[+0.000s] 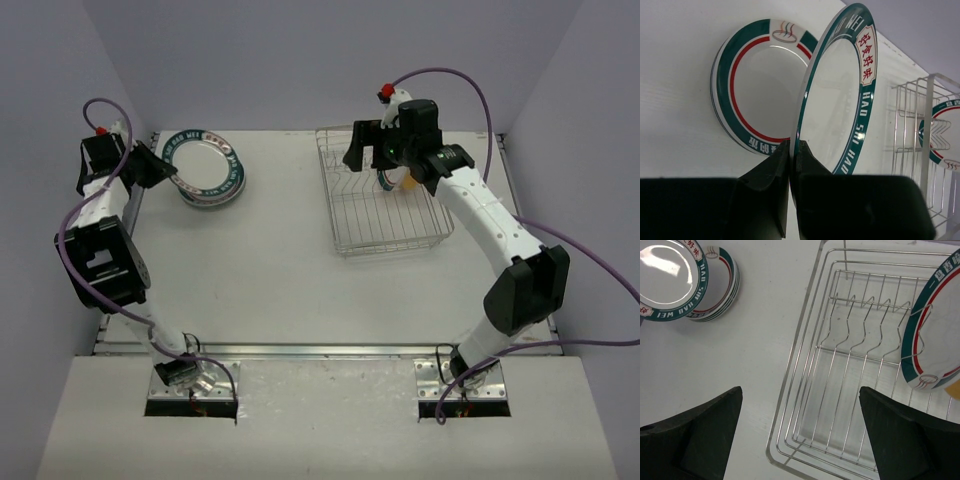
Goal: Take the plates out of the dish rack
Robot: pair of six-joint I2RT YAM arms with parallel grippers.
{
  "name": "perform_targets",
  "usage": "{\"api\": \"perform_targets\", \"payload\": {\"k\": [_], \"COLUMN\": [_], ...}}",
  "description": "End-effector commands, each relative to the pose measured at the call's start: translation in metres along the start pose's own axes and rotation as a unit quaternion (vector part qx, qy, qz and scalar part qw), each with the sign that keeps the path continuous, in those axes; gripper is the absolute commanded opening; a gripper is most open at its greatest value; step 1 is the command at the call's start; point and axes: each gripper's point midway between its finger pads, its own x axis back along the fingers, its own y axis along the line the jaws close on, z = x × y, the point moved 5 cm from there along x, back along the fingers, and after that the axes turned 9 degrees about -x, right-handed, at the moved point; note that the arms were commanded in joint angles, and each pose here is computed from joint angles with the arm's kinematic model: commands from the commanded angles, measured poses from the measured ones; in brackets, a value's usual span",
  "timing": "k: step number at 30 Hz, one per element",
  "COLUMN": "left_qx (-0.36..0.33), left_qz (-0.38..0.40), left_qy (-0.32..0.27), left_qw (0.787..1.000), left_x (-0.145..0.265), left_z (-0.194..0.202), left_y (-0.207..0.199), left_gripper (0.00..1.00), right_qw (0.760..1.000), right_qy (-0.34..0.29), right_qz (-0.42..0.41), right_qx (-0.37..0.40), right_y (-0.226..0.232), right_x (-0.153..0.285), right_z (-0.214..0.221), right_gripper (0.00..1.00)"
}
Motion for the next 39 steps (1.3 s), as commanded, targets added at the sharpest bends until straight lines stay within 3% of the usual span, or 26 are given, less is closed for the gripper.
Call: {"api": "perform_targets", "payload": {"k": [1,4,7,9,15,16,19,28,30,34,36,39], "left_qx": [0.02,0.022,0.026,0.025,-0.01,-0.024,-0.075,-0.259,-0.288,-0.317,-0.325,-0.322], "left_qz": [0.003,0.003,-0.004,-0.005,-0.037,-0.044,-0.088,-0.176,-0.177,-0.131,-0.111,-0.071], "left_qy": [-0.009,0.003,0.015,0.018,0.003,-0.008,-0.024,-0.067,-0.086,-0.111,-0.138,-0.149], "left_qw": [1.0,1.0,1.0,1.0,0.999,0.999,0.993,0.947,0.937,0.933,0.929,0.932], "left_x": [-0.017,-0.027,-0.035,-0.036,-0.024,-0.018,-0.005,0.043,0.058,0.076,0.086,0.095], "left_z": [-0.013,-0.01,-0.004,-0.002,-0.008,-0.013,-0.023,-0.029,-0.026,-0.002,-0.002,0.008], "left_y": [0.008,0.016,0.024,0.027,0.029,0.026,0.028,-0.004,-0.02,-0.055,-0.073,-0.092], "left_gripper": [0.0,0.0,0.07,0.27,0.75,0.87,0.97,1.0,1.0,1.0,1.0,1.0], "right_qw": [1.0,1.0,1.0,1.0,1.0,1.0,0.998,0.977,0.969,0.954,0.945,0.93], "right_qy": [-0.02,-0.018,-0.015,-0.014,-0.02,-0.023,-0.037,-0.079,-0.083,-0.091,-0.105,-0.125], "right_qz": [-0.006,-0.01,-0.012,-0.015,-0.003,0.001,0.042,0.191,0.223,0.274,0.298,0.334], "right_qx": [0.009,0.013,0.014,0.014,0.017,0.016,0.017,0.048,0.062,0.077,0.08,0.092], "right_y": [0.006,0.006,0.006,0.007,0.004,0.004,-0.007,-0.048,-0.056,-0.072,-0.078,-0.087], "right_x": [0.015,0.016,0.015,0.015,0.015,0.015,0.014,0.007,0.004,-0.006,-0.009,-0.013], "right_z": [-0.008,-0.007,-0.006,-0.006,-0.008,-0.009,-0.012,-0.026,-0.03,-0.033,-0.037,-0.045], "right_gripper": [0.99,0.99,0.99,0.99,0.99,0.99,0.99,0.98,0.9,0.51,0.47,0.49]}}
